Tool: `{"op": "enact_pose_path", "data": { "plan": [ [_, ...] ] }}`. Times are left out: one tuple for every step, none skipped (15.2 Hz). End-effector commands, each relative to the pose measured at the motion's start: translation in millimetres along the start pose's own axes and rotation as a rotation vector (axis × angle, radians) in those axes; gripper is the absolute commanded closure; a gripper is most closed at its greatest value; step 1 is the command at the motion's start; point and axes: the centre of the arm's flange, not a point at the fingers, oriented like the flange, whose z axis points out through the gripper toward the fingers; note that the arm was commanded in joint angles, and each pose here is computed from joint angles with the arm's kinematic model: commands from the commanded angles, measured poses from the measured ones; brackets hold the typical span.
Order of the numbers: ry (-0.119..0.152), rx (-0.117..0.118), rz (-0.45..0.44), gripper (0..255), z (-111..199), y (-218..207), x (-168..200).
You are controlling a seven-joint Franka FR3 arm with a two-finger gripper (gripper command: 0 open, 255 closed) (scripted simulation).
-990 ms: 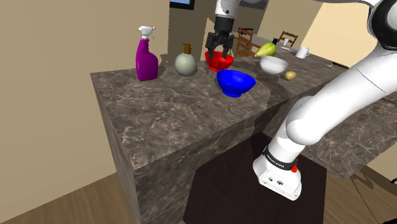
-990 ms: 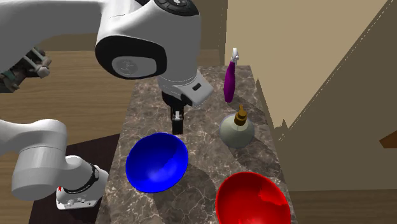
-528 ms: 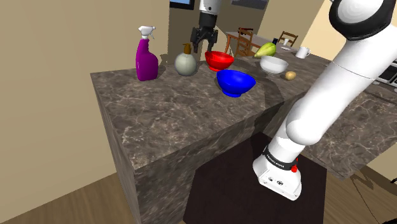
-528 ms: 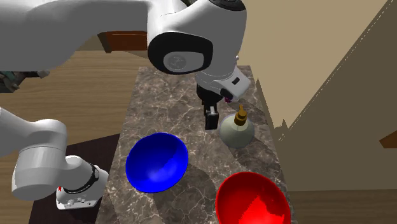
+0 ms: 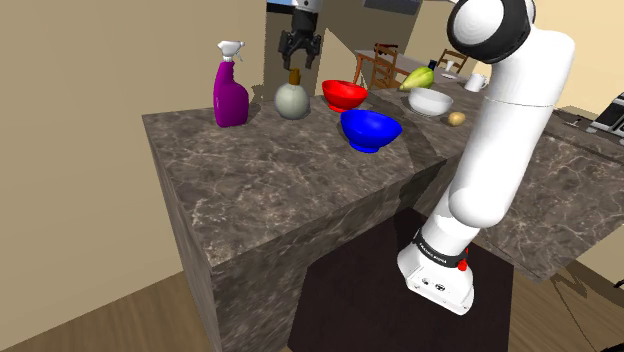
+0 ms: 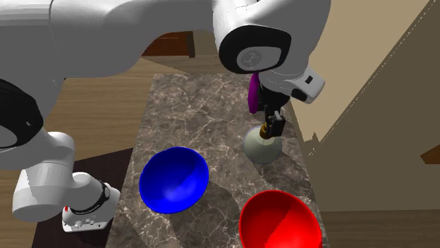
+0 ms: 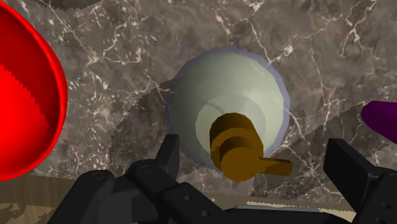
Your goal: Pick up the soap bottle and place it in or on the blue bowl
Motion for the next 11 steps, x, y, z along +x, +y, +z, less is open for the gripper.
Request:
{"op": "enact_pose_path", "data": {
  "plan": [
    [0.006,-0.001,-0.002,0,5,-1,9],
    [0.006,-0.001,-0.002,0,10,-1,9],
    [0.006,-0.001,-0.002,0,16,-1,10],
    [0.006,-0.001,-0.002,0,21,-1,10],
    [0.006,-0.001,-0.002,0,26,-1,10],
    [0.006,-0.001,-0.002,0,31,-1,10],
    [0.006,-0.001,-0.002,0,37,-1,10],
    [0.006,-0.001,-0.002,0,40,-1,10],
    [0.006,-0.001,-0.002,0,40,-1,10],
    [0.006,-0.001,-0.002,0,40,-1,10],
    [0.006,-0.001,-0.002,0,40,-1,10]
  ]
}}
